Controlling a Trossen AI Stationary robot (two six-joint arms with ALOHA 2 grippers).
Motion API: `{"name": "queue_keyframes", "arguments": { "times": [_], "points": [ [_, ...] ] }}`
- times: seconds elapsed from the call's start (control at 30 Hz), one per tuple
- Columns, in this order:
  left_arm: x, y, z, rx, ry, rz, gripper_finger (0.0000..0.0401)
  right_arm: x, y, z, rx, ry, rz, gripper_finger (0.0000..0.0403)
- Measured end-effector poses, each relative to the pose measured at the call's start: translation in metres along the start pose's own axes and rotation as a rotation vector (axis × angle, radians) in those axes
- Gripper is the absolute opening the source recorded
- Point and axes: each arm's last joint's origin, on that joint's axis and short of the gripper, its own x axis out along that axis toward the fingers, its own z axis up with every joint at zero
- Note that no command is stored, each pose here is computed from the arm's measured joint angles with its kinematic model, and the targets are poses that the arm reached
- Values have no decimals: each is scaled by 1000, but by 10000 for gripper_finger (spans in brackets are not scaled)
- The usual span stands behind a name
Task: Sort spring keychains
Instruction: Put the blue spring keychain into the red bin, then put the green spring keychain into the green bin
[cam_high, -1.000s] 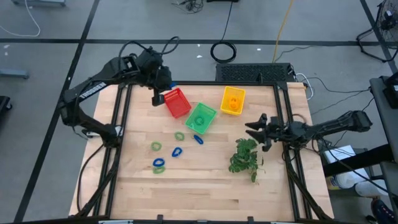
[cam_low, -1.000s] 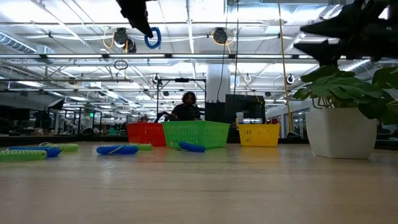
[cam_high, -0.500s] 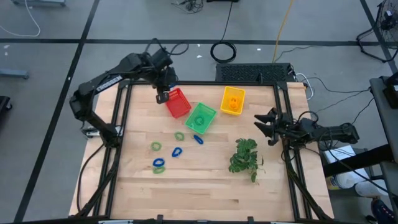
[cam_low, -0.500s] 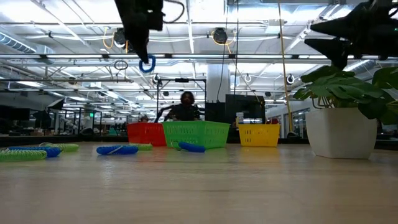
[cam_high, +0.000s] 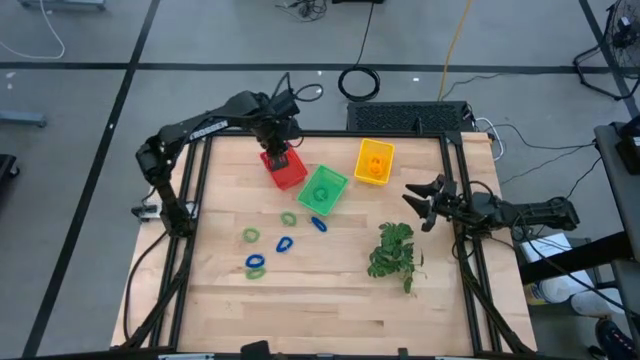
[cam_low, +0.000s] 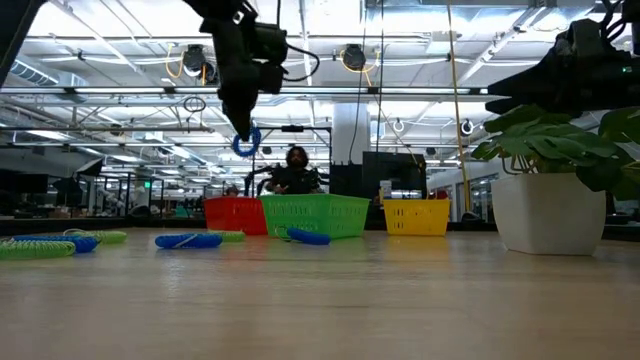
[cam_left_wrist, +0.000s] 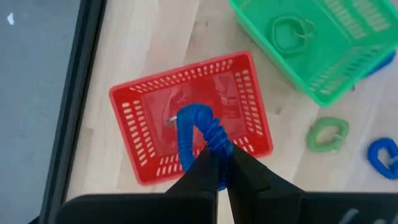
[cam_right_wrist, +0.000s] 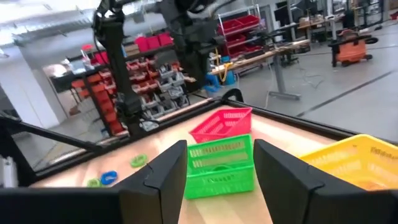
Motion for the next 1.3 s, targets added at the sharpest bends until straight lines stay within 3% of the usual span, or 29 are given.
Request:
{"name": "queue_keyframes", "arguments": {
  "times": [0.23, 0.63, 1.0, 1.1, 1.3],
  "points": [
    [32, 2, 5, -28, -57, 16, 10, 0, 0, -1, -4, 8, -1, 172],
    [94, -6, -24, -16, -2, -3, 10, 0, 1, 3, 20, -39, 11, 171],
    [113, -6, -34, 14, -28, 13, 11, 0, 1, 4, 24, -45, 13, 169],
    [113, -6, -33, -9, -32, 13, 44, 0, 1, 4, 24, -46, 14, 170],
    [112, -5, -32, -61, -47, 22, 154, 0, 1, 4, 25, -47, 14, 173]
  ]
}}
